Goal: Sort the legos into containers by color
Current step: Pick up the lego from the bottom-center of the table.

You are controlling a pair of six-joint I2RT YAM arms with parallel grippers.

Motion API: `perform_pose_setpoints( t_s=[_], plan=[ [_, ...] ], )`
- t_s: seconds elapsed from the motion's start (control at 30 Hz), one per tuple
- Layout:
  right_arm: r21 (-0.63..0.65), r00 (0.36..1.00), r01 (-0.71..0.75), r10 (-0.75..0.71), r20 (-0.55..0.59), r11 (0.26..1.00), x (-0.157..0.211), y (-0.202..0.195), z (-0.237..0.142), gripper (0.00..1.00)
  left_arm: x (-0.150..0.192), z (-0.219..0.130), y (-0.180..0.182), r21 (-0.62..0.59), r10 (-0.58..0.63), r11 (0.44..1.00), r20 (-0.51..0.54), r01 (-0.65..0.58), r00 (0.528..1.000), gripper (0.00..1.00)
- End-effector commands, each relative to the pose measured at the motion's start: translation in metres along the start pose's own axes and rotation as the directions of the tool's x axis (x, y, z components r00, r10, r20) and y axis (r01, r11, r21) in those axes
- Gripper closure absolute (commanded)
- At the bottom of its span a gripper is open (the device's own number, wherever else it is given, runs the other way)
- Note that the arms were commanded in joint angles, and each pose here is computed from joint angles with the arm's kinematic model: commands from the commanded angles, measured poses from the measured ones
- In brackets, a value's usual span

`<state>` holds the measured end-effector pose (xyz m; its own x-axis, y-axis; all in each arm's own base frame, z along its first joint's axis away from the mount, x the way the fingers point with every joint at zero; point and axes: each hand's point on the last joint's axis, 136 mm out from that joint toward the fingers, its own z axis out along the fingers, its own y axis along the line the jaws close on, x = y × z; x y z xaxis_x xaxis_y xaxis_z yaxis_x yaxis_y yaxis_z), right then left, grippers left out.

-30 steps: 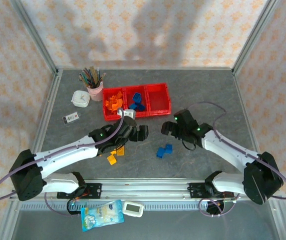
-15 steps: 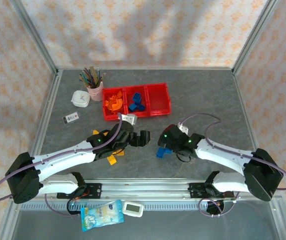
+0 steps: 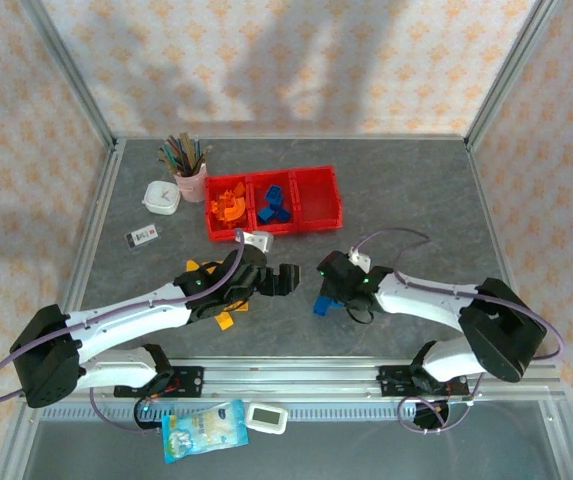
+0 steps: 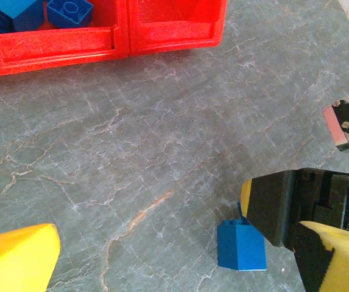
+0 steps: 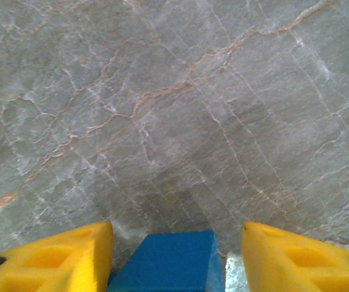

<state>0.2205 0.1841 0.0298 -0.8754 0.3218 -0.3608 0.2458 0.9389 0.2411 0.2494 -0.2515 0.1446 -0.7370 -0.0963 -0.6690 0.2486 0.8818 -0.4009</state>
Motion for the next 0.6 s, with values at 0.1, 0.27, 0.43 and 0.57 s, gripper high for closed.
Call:
perform_pose_setpoints(
  t_s=[0.1, 0.27, 0.43, 0.57],
  plan=[
    [0.028, 0.998, 0.04, -0.041, 0.043, 0.999, -0.007, 0.0, 0.002, 0.54, -0.011, -0.005, -0.001, -0.006, -0.01, 1.0, 0.042, 0.01, 0.999, 0.01],
    [0.015, 0.996, 0.047, -0.048, 0.078, 0.999, -0.016, 0.004, -0.004, 0.66, -0.016, -0.006, -0.003, -0.002, -0.015, 1.0, 0.059, 0.015, 0.998, 0.01],
    [0.012, 0.991, 0.076, -0.076, 0.113, 0.997, -0.027, 0.011, -0.016, 0.72, -0.024, -0.01, -0.007, 0.011, -0.024, 1.0, 0.087, 0.023, 0.996, 0.01],
    [0.006, 0.976, 0.116, -0.115, 0.186, 0.993, -0.052, 0.029, -0.037, 0.73, -0.034, -0.017, -0.003, -0.022, -0.031, 0.999, 0.114, 0.034, 0.993, 0.01]
  ],
)
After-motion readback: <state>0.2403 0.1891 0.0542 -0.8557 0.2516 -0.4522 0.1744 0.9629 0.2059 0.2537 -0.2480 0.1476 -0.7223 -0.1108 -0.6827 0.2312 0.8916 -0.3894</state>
